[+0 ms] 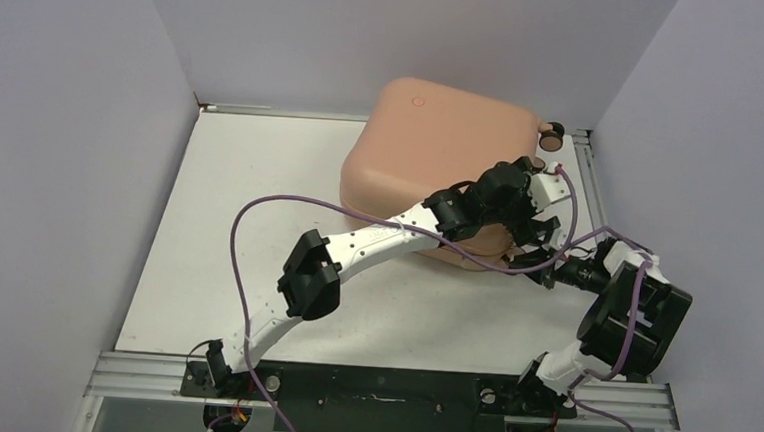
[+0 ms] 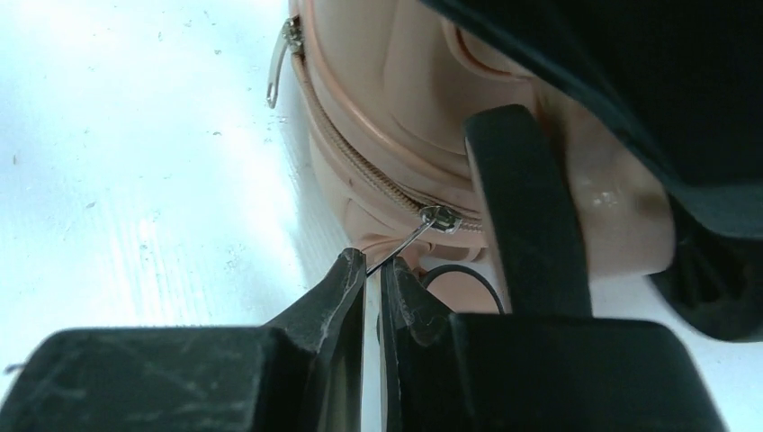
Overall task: Pack the luggage
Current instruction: Zip the luggage at the center of the board.
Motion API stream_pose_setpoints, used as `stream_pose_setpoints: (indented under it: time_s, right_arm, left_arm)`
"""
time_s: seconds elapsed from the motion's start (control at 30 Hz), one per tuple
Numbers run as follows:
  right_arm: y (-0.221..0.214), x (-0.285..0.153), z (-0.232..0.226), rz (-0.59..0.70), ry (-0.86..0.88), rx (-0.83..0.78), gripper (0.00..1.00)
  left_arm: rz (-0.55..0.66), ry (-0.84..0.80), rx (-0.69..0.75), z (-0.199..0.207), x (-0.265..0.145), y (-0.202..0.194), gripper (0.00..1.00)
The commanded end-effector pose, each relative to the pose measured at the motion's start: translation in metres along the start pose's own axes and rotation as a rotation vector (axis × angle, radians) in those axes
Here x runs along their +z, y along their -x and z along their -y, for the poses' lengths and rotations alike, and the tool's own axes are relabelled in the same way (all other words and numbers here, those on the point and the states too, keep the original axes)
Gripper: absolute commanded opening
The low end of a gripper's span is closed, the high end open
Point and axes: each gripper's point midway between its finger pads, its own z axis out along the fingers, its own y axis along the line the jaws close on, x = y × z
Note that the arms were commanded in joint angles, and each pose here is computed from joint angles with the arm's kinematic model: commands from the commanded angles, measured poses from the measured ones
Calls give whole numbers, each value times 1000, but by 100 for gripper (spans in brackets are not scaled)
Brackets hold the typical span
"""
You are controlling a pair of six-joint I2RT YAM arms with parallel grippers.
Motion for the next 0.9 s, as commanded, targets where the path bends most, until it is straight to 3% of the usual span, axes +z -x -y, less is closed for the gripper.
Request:
stream_pose_setpoints:
  time_s: [0.0, 0.27, 0.43, 0.5, 0.57, 0.63, 0.7, 0.87]
  right_arm:
    - [36, 14, -38, 49, 88, -167, 5]
    - [57, 21, -34, 57, 125, -192, 5]
    - [49, 11, -27, 24, 92, -141, 6]
    - [43, 4, -24, 10, 62, -133, 18]
    - [40, -4, -21, 0, 23, -122, 41]
    - [37, -13, -19, -15, -18, -118, 58]
    - [33, -17, -23, -45, -19, -128, 65]
    - [32, -22, -28, -67, -43, -134, 68]
  left_arm:
    - [-302, 96, -65, -33, 15, -119, 100]
    - [-293, 84, -91, -30, 20, -113, 100]
    - [-235, 26, -129, -33, -3, -71, 96]
    - [-199, -5, -136, -35, -21, -47, 96]
    - [-172, -13, -142, -42, -43, -27, 96]
    - [-150, 4, -149, -56, -69, -12, 96]
    - [-141, 33, -167, -74, -94, -6, 96]
    - [-128, 191, -208, -148, -162, -7, 96]
